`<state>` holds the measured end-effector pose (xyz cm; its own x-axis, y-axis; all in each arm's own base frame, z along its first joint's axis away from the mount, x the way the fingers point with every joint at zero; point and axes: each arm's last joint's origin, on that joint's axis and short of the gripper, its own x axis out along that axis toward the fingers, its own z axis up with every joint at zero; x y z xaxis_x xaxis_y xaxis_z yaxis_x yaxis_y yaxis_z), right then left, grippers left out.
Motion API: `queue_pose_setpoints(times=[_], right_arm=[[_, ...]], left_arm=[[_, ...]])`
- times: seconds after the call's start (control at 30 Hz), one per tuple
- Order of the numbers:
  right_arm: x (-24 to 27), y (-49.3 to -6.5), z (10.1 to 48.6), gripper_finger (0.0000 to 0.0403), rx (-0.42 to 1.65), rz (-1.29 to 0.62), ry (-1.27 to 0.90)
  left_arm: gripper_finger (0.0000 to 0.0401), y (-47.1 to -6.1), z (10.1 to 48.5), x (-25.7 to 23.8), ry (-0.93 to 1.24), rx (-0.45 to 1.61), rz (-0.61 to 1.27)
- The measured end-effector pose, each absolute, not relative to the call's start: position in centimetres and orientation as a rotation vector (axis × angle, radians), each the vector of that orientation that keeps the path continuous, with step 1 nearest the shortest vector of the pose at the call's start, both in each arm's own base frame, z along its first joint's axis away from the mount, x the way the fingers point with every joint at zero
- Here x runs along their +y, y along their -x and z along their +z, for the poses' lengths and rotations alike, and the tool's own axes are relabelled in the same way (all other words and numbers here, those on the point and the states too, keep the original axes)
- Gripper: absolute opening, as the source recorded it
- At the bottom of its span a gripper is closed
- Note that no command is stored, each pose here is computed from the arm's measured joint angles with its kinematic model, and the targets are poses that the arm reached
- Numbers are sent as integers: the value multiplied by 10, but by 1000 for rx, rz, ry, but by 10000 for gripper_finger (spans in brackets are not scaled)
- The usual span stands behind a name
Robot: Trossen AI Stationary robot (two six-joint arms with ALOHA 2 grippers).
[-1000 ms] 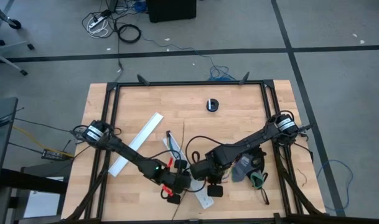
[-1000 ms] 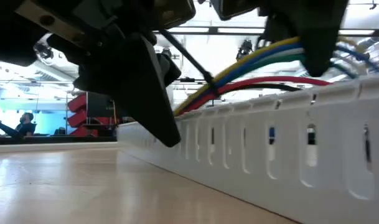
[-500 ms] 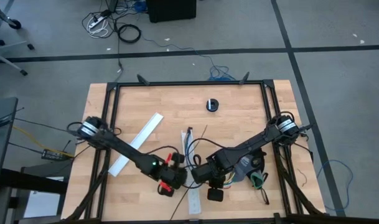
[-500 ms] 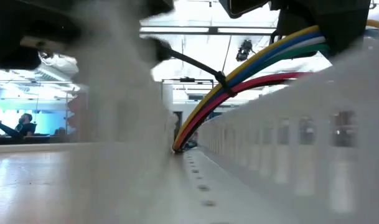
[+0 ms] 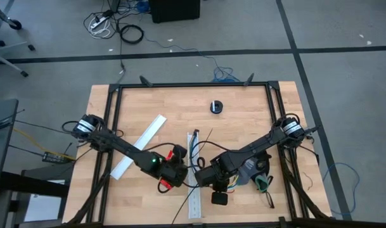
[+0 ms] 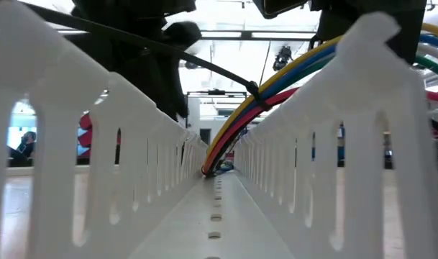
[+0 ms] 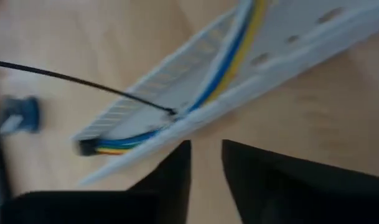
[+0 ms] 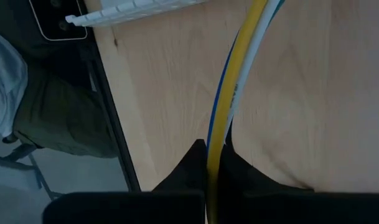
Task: Ziptie cables
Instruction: Put the cable wires in the white cable duct
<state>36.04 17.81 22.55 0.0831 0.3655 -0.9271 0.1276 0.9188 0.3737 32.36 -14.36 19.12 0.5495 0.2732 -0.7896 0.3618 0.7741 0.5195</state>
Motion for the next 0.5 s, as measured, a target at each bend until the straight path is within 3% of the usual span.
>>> queue_pose_setpoints(times=[0.23, 0.5], right_arm=[[179, -360, 226, 4, 1498, 211, -411], [179, -360, 226, 4, 1500, 237, -400]], left_arm=[[177, -328, 192, -131, -1055, 1037, -79], [190, -332, 183, -110, -1385, 1082, -149]])
